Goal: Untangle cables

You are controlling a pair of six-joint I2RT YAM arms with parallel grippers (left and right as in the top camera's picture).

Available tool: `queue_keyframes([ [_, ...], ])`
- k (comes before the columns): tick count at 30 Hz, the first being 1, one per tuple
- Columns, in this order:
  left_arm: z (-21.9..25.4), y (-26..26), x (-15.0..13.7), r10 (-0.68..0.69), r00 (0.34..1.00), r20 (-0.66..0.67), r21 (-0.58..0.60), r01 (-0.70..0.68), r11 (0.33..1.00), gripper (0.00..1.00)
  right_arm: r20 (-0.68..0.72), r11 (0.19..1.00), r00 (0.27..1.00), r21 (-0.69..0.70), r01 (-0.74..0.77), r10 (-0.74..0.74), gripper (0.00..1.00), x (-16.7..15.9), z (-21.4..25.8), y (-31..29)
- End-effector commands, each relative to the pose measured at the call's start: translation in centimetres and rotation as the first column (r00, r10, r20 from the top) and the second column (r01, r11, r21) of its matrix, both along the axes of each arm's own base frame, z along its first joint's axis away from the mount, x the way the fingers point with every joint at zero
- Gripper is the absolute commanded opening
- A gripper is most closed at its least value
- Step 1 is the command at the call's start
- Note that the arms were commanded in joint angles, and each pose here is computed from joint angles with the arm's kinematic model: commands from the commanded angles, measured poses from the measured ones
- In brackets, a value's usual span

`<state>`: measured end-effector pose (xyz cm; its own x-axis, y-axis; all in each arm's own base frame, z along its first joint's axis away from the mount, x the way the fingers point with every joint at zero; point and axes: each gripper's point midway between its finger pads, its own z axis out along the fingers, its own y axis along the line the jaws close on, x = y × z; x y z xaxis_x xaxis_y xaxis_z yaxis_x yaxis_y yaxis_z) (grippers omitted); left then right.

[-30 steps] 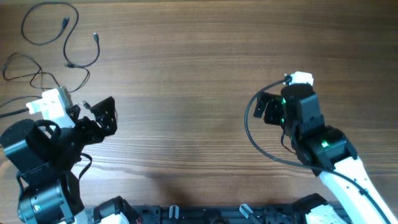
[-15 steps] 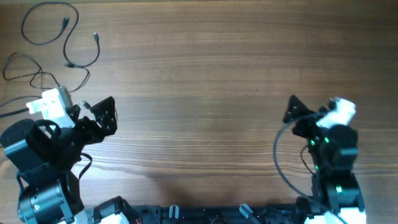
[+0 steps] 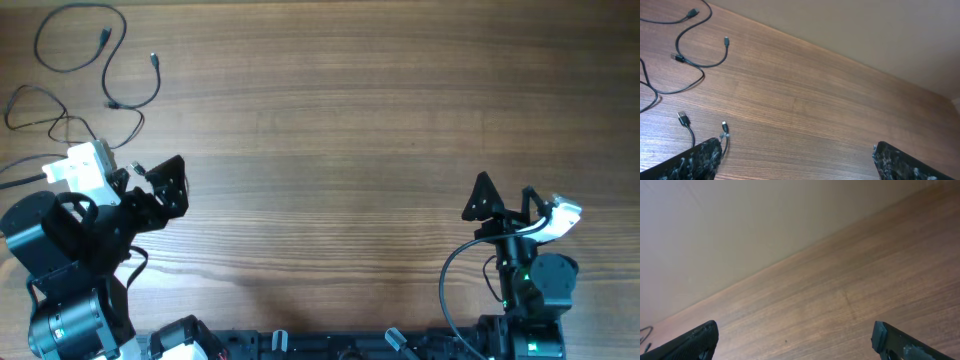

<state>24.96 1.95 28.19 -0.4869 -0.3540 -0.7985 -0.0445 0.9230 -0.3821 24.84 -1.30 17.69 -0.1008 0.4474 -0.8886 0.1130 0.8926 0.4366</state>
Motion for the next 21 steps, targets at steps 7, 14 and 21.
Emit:
queue_keyframes([
  [7, -0.4, 0.0, 0.0, -0.006, 1.0, -0.006, 0.014, 0.006, 1.0, 1.0, 0.018, 1.0, 1.0, -0.014, -0.008, 0.008, 1.0, -0.2, -0.1, 0.2],
  [14, -0.4, 0.0, 0.0, -0.006, 1.0, -0.006, 0.014, 0.006, 1.0, 1.0, 0.059, 0.999, 0.997, -0.023, 0.042, -0.041, 1.0, -0.9, 0.7, -0.4],
  [21, -0.4, 0.0, 0.0, -0.006, 1.0, -0.006, 0.013, 0.006, 1.0, 1.0, 0.066, 0.998, 0.996, -0.023, 0.053, -0.051, 1.0, -1.2, 0.8, -0.6],
])
